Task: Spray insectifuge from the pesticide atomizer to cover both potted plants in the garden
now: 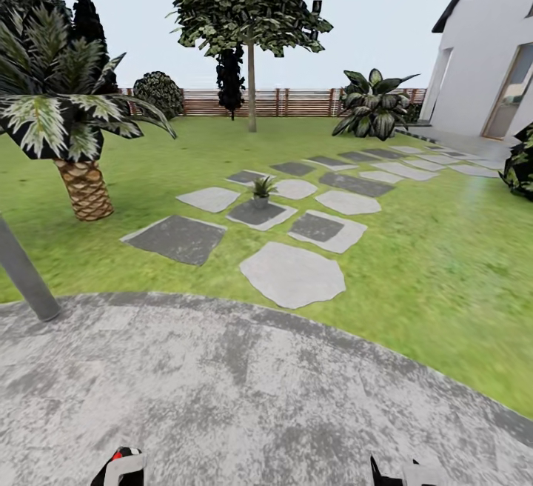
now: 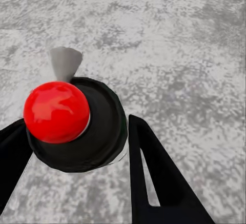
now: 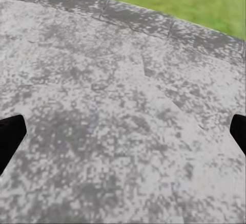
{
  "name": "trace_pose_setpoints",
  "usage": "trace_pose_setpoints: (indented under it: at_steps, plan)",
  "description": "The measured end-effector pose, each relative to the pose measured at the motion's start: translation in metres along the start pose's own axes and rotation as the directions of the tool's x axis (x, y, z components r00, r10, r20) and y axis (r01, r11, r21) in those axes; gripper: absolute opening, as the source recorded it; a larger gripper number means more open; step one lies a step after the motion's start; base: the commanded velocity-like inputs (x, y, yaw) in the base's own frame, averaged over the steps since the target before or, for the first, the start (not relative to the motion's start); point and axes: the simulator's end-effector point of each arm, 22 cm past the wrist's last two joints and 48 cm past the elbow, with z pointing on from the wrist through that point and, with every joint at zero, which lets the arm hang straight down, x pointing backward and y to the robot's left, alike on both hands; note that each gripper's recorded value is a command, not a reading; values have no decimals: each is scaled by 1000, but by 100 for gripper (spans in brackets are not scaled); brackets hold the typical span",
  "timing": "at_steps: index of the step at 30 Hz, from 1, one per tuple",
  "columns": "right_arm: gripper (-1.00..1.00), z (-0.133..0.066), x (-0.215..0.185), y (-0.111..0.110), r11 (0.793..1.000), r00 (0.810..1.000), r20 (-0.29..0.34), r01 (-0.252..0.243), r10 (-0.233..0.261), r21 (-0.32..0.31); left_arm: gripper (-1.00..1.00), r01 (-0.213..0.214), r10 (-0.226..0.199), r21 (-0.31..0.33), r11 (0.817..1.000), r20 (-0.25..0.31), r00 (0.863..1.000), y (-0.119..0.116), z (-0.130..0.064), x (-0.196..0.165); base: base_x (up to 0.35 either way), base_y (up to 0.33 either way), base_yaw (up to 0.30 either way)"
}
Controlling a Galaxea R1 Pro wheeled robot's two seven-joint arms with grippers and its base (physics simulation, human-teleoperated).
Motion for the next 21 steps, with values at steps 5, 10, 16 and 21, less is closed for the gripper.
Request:
trace_pose_setpoints:
  at_steps: [5, 10, 16, 21]
  plan:
    - [100, 0, 0, 0, 1000, 1000, 0, 0, 0, 0, -100, 0, 0, 0, 1000, 0, 1000, 0, 0, 0, 333, 99, 0]
    - [100, 0, 0, 0, 1000, 1000, 0, 0, 0, 0, -100, 0, 0, 0, 1000, 0, 1000, 0, 0, 0, 333, 99, 0]
    - [100, 0, 0, 0, 1000, 1000, 0, 0, 0, 0, -100, 0, 0, 0, 1000, 0, 1000, 0, 0, 0, 333, 99, 0]
    - [100, 0, 0, 0, 1000, 1000, 0, 0, 0, 0, -100, 0, 0, 0, 1000, 0, 1000, 0, 0, 0, 333, 99, 0]
